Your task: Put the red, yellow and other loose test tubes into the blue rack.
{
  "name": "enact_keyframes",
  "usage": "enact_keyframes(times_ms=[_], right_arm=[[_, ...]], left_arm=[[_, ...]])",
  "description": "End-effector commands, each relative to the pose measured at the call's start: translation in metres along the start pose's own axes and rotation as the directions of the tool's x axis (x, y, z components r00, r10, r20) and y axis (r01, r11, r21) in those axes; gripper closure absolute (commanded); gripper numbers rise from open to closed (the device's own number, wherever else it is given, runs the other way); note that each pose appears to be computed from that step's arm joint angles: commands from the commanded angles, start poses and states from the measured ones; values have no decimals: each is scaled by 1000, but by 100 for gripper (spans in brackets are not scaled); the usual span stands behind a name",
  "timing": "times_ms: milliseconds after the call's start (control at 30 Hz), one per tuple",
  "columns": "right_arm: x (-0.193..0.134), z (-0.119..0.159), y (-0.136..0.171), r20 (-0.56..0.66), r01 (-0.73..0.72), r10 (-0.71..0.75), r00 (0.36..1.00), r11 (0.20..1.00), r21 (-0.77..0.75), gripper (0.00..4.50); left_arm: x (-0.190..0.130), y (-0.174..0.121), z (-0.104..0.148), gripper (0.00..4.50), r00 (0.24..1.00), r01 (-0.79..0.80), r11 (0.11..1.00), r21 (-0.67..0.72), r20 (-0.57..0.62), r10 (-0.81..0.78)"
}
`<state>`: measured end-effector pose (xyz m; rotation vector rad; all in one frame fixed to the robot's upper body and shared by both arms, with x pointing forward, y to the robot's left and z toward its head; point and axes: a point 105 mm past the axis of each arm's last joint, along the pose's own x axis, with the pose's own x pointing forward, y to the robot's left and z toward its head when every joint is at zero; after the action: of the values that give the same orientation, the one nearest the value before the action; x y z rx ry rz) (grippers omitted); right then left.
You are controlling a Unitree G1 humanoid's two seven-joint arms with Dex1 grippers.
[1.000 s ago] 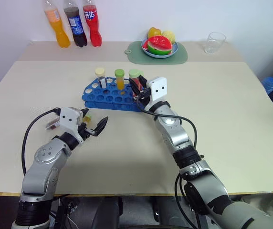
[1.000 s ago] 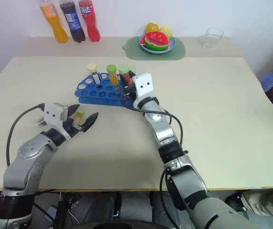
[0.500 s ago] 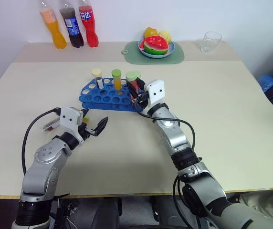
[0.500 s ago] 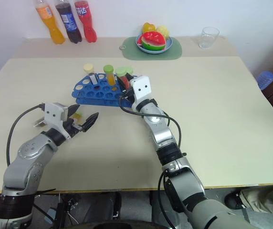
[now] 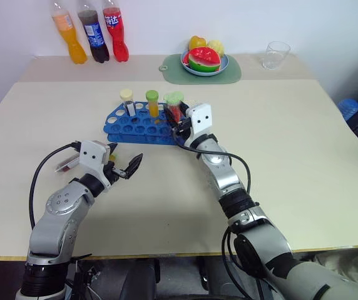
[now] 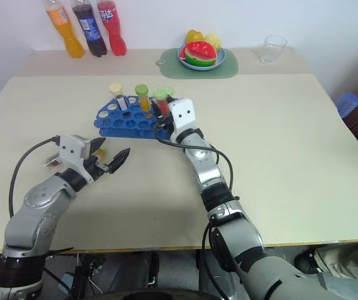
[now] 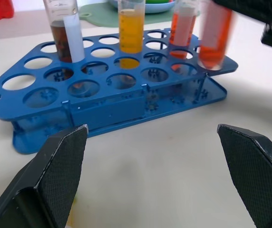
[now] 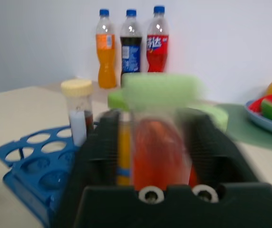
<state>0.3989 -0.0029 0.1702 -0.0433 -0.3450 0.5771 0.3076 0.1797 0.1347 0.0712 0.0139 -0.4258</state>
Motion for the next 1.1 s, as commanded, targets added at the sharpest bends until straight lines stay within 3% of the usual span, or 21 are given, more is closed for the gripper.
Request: enact_keyframes(times_ms=[33,167,300,467,533,600,667,867,967,1100], right_arm=[[2,29,0,109,0,1,994,1000,-4,7],[-1,42,-4,146,2,5,989,999,-46,2],[-8,58,-14,175,7,3,985,998,-57,2],[-25,73,-35,166,-19,37,985,993,-113,2],[-31,75,-36,145,-60,80,986,989,-138,2],[-39,77,-29,113,-162,184,976,970,-179,2],[-48,76,-18,66,-284,301,951,939,-194,2],[-99,64,20,-147,-653,636,757,745,-140,2],[-117,55,27,-228,-719,690,687,690,-82,2],[-124,51,30,-258,-726,693,673,686,-53,2]], left_arm=[[-4,6,21,0,998,-26,999,23,64,25],[-4,10,29,0,996,-44,998,41,73,41],[-1,18,32,0,998,-60,997,51,-7,60],[3,43,43,0,946,-119,982,144,-283,156],[5,45,43,0,904,-111,987,118,-400,149],[1,44,36,0,811,-101,990,95,-568,137],[-1,46,36,0,752,-100,990,103,-643,143],[1,44,28,0,671,-31,997,77,-738,78],[1,47,19,0,635,-45,994,99,-766,105],[2,47,5,0,606,-70,995,71,-789,98]])
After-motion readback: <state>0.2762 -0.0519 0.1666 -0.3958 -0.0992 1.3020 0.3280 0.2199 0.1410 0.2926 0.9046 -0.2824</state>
